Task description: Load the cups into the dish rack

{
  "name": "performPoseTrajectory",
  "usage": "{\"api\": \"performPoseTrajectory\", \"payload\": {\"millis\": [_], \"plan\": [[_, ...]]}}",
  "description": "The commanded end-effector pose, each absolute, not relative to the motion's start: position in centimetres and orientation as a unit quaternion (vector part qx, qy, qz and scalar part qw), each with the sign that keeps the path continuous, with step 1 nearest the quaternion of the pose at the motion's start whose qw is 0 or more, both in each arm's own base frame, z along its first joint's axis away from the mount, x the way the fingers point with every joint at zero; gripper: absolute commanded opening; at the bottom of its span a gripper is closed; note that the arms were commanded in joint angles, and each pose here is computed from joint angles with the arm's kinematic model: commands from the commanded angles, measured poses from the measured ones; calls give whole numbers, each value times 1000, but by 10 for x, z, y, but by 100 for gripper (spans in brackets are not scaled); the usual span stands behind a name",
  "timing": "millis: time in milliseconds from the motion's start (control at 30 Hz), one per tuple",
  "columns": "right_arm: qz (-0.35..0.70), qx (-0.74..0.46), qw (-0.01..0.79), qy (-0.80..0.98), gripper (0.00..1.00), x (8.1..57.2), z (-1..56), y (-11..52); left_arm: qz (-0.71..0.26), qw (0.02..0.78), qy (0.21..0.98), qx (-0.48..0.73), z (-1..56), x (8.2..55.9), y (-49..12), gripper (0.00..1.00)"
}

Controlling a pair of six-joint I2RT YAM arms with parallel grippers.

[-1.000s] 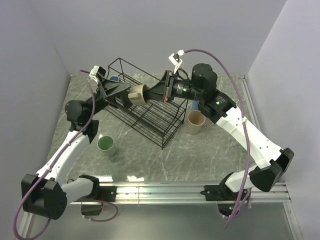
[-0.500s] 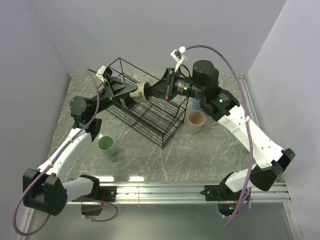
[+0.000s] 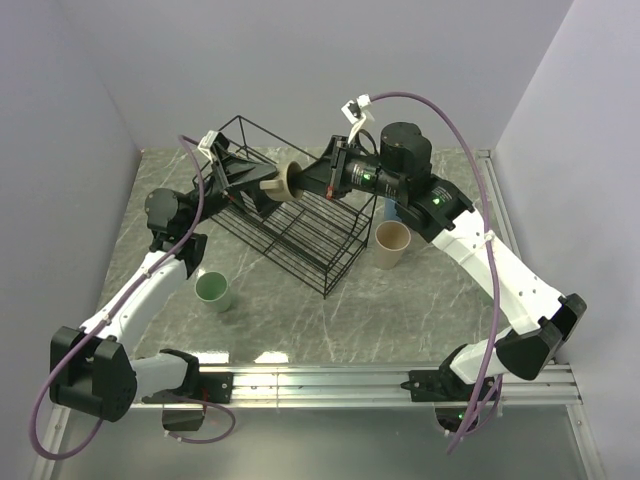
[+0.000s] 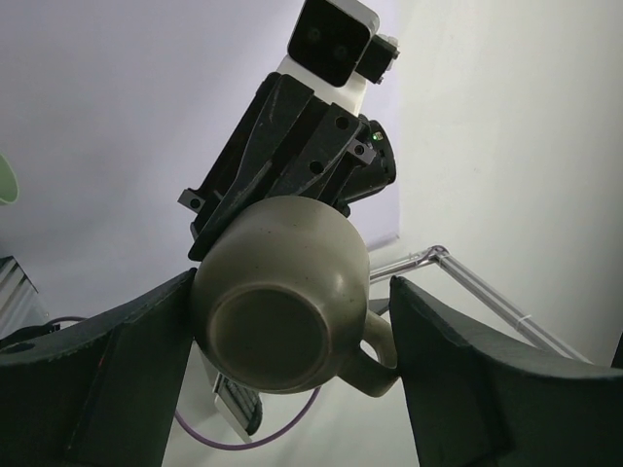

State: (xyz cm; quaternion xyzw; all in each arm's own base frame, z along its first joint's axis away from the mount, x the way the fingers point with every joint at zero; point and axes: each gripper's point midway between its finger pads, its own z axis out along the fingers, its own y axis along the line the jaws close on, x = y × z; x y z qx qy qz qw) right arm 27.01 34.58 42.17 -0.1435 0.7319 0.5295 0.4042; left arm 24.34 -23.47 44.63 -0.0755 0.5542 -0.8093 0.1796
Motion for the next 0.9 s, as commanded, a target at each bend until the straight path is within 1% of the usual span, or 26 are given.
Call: {"api": "performPoseTrajectory", "payload": {"millis": [0, 100, 133, 200, 233, 300, 333, 400, 433, 467, 500, 533, 567, 600, 700, 733, 767, 867], "plan": [[510, -109, 453, 724, 0, 299, 431, 344, -824, 196, 531, 29, 478, 200, -236, 82], [506, -108, 451, 728, 0, 302, 425, 346, -823, 194, 533, 28, 477, 200, -236, 76], [504, -104, 452, 728, 0, 304, 425, 345, -822, 194, 534, 29, 477, 200, -237, 69], [504, -102, 452, 729, 0, 305, 423, 346, -821, 194, 536, 29, 475, 199, -237, 58], [502, -99, 453, 730, 0, 306, 421, 345, -822, 195, 535, 29, 476, 199, -236, 44], [498, -95, 454, 733, 0, 308, 418, 345, -820, 195, 537, 29, 475, 199, -237, 30], [497, -94, 454, 733, 0, 308, 418, 345, -819, 195, 538, 28, 474, 199, -237, 20], [489, -87, 453, 740, 0, 312, 415, 343, -816, 197, 543, 28, 473, 200, -237, 13], [482, -82, 452, 746, 0, 315, 411, 342, -813, 197, 547, 28, 471, 201, -238, 8], [477, -77, 450, 751, 3, 316, 408, 341, -808, 203, 551, 33, 469, 201, -239, 6], [472, -75, 447, 756, 20, 315, 407, 340, -803, 199, 561, 23, 465, 205, -240, 5], [463, -66, 453, 759, 29, 319, 406, 336, -800, 203, 564, 23, 465, 206, -240, 3], [458, -63, 454, 761, 36, 320, 406, 333, -794, 212, 569, 27, 462, 206, -241, 1], [452, -60, 453, 766, 45, 320, 403, 331, -787, 207, 580, 16, 458, 210, -242, 1], [415, -40, 467, 780, 49, 324, 400, 314, -768, 230, 597, 23, 456, 215, -244, 1], [407, -33, 476, 779, 50, 322, 404, 306, -757, 219, 615, 6, 448, 220, -245, 1], [389, -22, 490, 780, 50, 326, 405, 297, -749, 233, 620, 16, 446, 222, -246, 1], [366, -9, 512, 777, 51, 322, 409, 274, -736, 234, 636, 12, 440, 228, -247, 1]]}}
